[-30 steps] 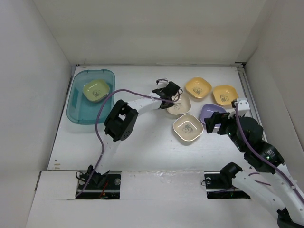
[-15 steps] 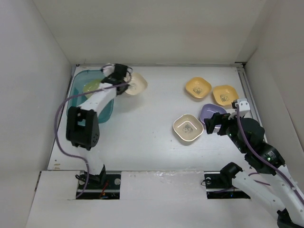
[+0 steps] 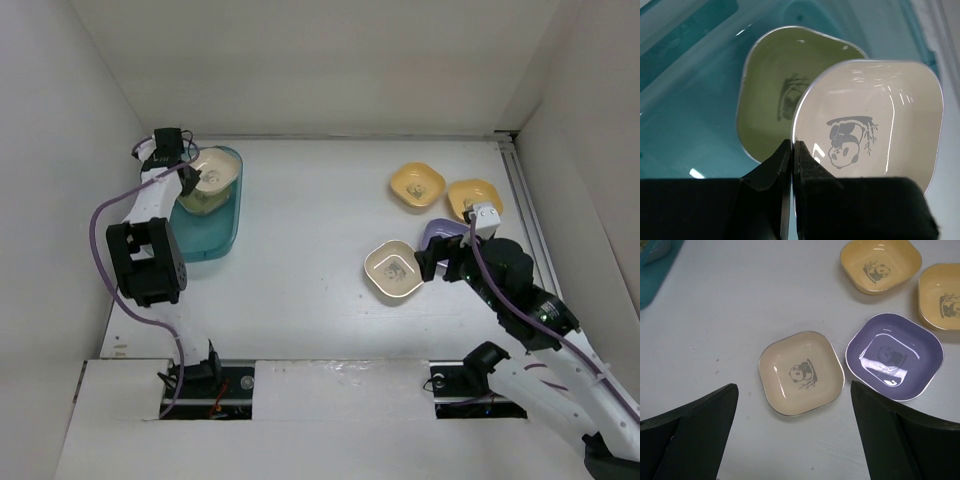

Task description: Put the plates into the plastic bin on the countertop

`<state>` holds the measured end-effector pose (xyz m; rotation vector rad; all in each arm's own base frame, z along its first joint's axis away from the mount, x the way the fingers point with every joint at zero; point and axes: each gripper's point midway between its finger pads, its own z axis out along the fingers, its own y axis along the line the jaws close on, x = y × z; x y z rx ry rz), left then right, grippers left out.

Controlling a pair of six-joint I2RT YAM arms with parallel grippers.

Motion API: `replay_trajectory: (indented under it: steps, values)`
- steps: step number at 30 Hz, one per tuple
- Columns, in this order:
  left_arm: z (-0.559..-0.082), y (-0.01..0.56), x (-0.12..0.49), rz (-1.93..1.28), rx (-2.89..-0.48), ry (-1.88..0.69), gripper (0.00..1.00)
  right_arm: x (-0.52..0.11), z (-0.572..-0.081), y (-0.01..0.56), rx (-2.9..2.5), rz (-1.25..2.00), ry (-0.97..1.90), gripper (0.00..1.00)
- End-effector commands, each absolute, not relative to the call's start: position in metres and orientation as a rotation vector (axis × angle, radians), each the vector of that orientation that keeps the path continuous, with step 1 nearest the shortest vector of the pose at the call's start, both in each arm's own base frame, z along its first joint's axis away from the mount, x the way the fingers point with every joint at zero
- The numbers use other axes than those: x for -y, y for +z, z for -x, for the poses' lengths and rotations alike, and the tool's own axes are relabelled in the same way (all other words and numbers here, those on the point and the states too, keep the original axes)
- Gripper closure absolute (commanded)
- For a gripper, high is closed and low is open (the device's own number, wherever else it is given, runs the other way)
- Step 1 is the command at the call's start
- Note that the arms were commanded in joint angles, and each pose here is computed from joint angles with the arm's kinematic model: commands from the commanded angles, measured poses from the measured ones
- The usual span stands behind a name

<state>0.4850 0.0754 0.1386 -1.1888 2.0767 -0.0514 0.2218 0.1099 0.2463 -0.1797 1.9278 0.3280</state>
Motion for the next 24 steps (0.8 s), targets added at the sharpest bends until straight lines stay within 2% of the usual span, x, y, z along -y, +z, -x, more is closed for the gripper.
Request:
replay_trajectory:
  steps: [1, 5, 7, 9, 10, 12, 15, 17, 19, 20, 24]
  values:
    - [-0.476, 0.145, -0.085, 1.201, -2.082, -0.031, 1.00, -0.114, -0.227, 0.262, -1.856, 0.189, 0.350, 0.00]
    - [-0.465, 0.141, -0.097, 1.256, -2.059, -0.003, 1.00, -0.115, -0.226, 0.262, -1.856, 0.197, 0.359, 0.00]
    - [-0.464, 0.146, -0.097, 1.252, -2.049, -0.008, 0.66, -0.117, -0.225, 0.262, -1.857, 0.204, 0.369, 0.00]
    - [-0.464, 0.164, -0.092, 1.229, -2.020, -0.029, 0.25, -0.116, -0.224, 0.260, -1.856, 0.204, 0.370, 0.00]
    - [-0.466, 0.174, -0.086, 1.204, -2.005, -0.048, 0.01, -0.116, -0.224, 0.260, -1.856, 0.204, 0.370, 0.00]
    - [-0.465, 0.198, -0.067, 1.135, -1.988, -0.085, 0.00, -0.115, -0.223, 0.257, -1.857, 0.204, 0.369, 0.00]
    - [-0.466, 0.223, 0.007, 0.933, -2.021, -0.153, 0.00, -0.112, -0.225, 0.258, -1.857, 0.189, 0.354, 0.00]
    - [-0.453, 0.226, 0.088, 0.753, -2.077, -0.180, 0.00, -0.103, -0.225, 0.256, -1.873, 0.130, 0.320, 0.00]
    - [-0.436, 0.223, 0.141, 0.640, -2.129, -0.226, 0.00, -0.091, -0.221, 0.259, -1.889, 0.062, 0.289, 0.00]
    - [-0.416, 0.215, 0.189, 0.529, -2.173, -0.278, 0.00, -0.080, -0.222, 0.262, -1.889, 0.010, 0.240, 0.00]
    - [-0.356, 0.175, 0.281, 0.333, -2.291, -0.321, 0.00, -0.050, -0.210, 0.288, -1.848, -0.114, 0.158, 0.00]
